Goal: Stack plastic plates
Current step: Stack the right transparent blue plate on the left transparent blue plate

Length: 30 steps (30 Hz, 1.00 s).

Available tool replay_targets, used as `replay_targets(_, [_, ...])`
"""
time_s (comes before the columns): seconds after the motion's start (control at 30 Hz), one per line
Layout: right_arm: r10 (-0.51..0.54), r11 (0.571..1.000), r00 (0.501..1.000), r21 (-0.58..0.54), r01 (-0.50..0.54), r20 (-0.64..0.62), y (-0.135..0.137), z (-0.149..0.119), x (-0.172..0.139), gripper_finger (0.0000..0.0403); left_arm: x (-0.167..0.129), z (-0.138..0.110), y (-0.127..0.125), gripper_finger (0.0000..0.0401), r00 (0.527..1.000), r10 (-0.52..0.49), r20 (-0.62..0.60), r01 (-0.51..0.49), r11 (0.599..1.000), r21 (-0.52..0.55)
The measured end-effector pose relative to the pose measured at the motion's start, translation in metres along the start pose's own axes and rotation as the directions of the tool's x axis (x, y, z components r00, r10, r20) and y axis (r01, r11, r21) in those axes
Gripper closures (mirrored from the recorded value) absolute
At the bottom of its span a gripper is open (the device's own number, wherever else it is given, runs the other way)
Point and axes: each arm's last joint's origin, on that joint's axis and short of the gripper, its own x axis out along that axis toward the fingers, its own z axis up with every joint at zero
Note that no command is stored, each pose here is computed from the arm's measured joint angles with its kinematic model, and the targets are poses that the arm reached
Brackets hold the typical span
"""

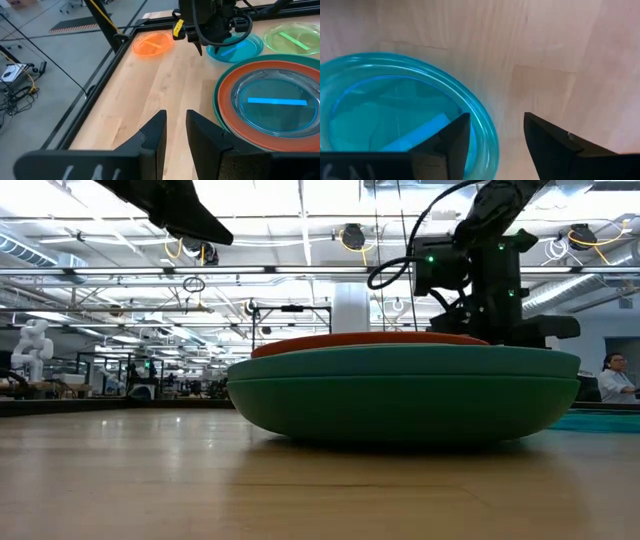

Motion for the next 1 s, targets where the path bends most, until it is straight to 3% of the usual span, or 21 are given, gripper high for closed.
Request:
replay_targets(0.63, [0.037, 0.999, 0.998, 0.025, -0.038, 0.047, -0.003, -0.01, 0.019, 0.0231, 0.0, 0.0, 0.0, 0.032, 1.0, -0.003, 0.002, 0.003, 1.0, 0.011])
replay_targets(1.0, [0.036, 0.999, 0.997, 0.022, -0.037, 0.063, -0.007, -0.01, 0.019, 0.0307, 0.0, 0.001, 0.0, 0.032, 1.0, -0.003, 0.004, 0.003, 1.0, 0.011])
